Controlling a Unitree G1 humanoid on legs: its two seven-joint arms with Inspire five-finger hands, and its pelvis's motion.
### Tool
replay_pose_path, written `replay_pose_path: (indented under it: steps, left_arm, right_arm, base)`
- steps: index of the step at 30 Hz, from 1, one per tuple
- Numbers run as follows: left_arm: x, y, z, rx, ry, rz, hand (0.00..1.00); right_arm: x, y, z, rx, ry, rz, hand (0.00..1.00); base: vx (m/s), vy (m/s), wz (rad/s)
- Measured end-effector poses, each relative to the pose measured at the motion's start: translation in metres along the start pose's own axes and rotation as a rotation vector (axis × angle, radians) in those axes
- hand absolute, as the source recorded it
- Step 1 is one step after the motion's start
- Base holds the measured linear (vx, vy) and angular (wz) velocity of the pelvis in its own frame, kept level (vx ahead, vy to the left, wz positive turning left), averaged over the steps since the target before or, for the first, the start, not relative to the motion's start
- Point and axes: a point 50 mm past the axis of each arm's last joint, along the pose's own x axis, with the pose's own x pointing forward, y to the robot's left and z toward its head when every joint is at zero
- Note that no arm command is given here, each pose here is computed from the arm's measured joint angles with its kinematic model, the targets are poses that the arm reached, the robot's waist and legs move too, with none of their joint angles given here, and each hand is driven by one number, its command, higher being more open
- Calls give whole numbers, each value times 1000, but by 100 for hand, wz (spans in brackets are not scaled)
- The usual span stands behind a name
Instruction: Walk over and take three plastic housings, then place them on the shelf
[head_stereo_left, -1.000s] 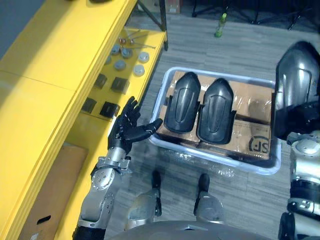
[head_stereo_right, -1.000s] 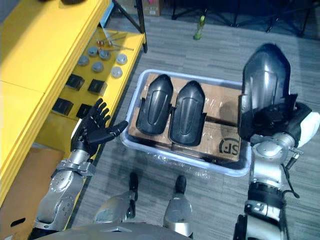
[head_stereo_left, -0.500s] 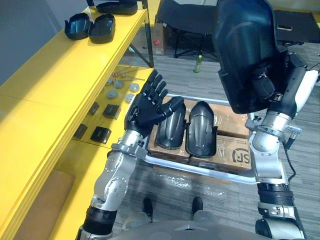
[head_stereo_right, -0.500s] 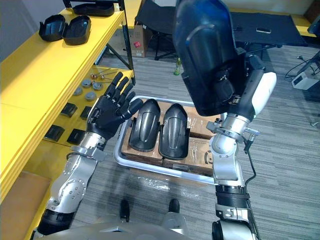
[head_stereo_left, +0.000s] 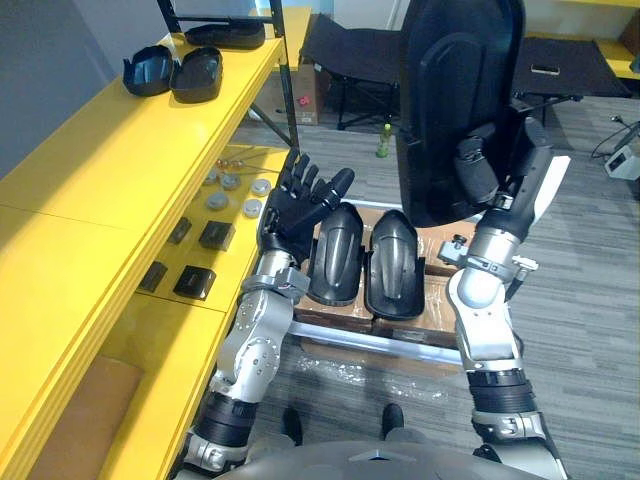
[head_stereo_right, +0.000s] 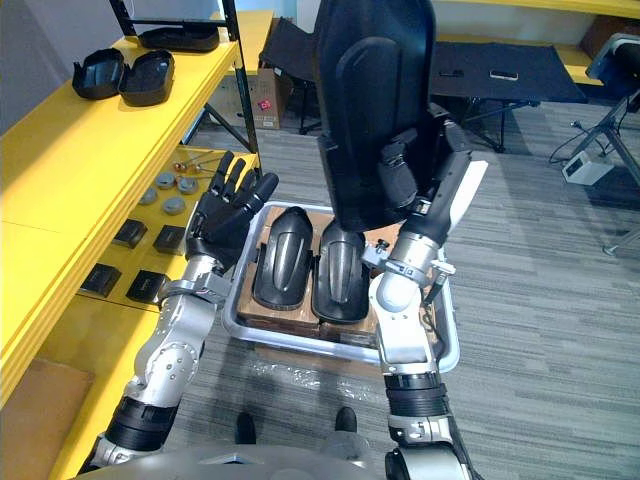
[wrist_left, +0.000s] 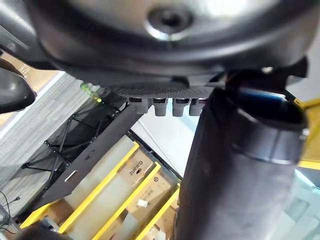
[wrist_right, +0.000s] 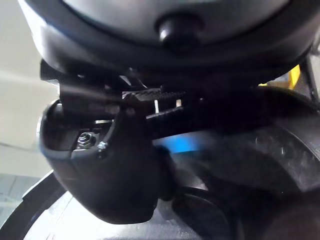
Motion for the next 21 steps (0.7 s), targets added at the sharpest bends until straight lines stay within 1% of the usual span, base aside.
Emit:
replay_pose_path:
  steps: [3, 5, 12, 17, 21]
  left_arm:
    - [1, -8, -3, -11, 6, -29, 100]
    - [1, -11, -2, -18, -2, -49, 100]
    - [1, -22, 1, -111, -45, -157, 100]
    - [0, -35, -5, -161, -40, -200, 100]
    - [0, -41, -6, -145, -37, -220, 100]
  right_arm:
    - [-9, 16, 1, 38, 20, 65, 0]
    - [-11, 20, -1, 72, 53, 55, 0]
    - [-25, 34, -14, 76, 143, 46, 0]
    - [-31, 35, -15, 71, 159, 1, 0]
    - [-34, 32, -17, 65, 172, -43, 0]
  base:
    - [-43, -6, 0]
    - [-43, -1, 3]
    - [-57, -9, -3]
    - [-11, -5, -1]
    - [-20, -5, 0]
